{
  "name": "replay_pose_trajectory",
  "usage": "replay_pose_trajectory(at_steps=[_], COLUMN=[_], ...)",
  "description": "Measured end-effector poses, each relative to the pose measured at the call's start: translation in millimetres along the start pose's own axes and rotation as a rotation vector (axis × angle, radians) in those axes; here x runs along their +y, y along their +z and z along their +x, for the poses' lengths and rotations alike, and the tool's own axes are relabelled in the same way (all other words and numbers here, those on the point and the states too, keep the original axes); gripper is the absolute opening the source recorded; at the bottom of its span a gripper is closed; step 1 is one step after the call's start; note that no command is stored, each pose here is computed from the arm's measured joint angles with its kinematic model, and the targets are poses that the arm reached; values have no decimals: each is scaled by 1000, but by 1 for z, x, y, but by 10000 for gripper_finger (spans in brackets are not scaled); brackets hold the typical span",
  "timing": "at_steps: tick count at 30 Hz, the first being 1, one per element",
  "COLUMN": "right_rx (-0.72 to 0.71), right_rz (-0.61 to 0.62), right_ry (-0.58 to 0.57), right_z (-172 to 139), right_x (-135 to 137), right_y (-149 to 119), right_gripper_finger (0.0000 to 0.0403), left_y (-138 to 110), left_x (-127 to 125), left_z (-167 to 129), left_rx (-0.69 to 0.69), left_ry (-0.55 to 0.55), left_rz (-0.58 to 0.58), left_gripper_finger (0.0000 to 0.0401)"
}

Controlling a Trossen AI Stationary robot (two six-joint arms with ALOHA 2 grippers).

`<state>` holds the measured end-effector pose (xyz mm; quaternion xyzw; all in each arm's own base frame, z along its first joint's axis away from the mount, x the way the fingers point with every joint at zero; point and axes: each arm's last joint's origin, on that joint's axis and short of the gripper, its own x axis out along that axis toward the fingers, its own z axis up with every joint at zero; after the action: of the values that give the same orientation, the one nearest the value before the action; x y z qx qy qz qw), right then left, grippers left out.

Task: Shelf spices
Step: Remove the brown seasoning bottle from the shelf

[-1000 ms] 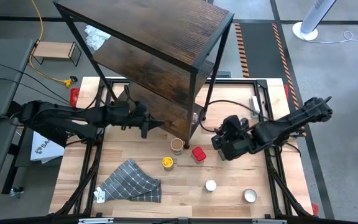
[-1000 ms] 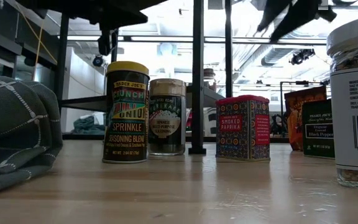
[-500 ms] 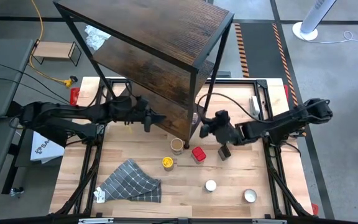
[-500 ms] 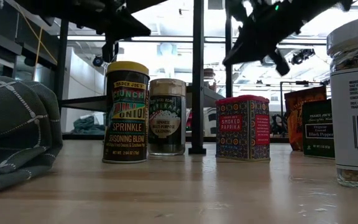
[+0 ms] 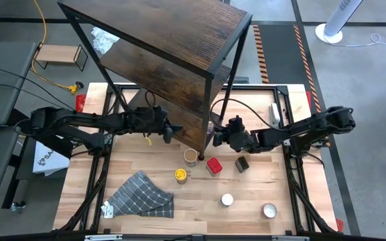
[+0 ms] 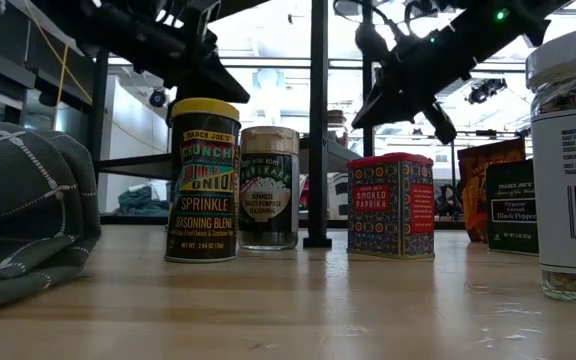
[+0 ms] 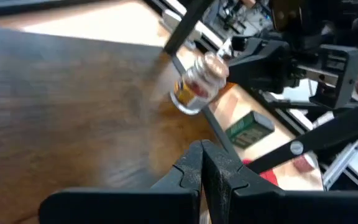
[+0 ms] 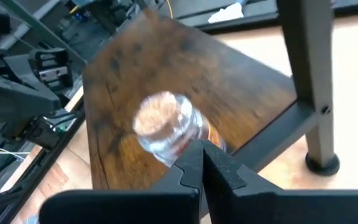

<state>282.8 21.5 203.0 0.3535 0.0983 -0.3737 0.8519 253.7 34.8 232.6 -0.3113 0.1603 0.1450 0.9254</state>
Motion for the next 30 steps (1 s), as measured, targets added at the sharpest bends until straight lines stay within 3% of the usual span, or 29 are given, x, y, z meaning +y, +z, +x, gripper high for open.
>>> replay_pose_trajectory(at_steps=[6,15,20,25,30], right_rx=[-41,-66,-70,-142,-173], right_rz=[57,105,76,35,78], right_ry=[17,221,275,180,79], right_z=[15,37,29,11,17], right_x=[4,19,26,26,16], right_y=[-12,-29,-28,-14,-8], right_gripper_finger=[0,0,0,0,0], left_y=[-1,4,7,4,2], left_x=[-1,-5,-7,-6,-4], left_z=[-1,-19,-22,-20,-18], left_rx=[40,48,21,39,58], left_ry=[-38,-89,-100,-87,-66], left_rz=[42,121,139,137,115], left_gripper_finger=[0,0,0,1,1])
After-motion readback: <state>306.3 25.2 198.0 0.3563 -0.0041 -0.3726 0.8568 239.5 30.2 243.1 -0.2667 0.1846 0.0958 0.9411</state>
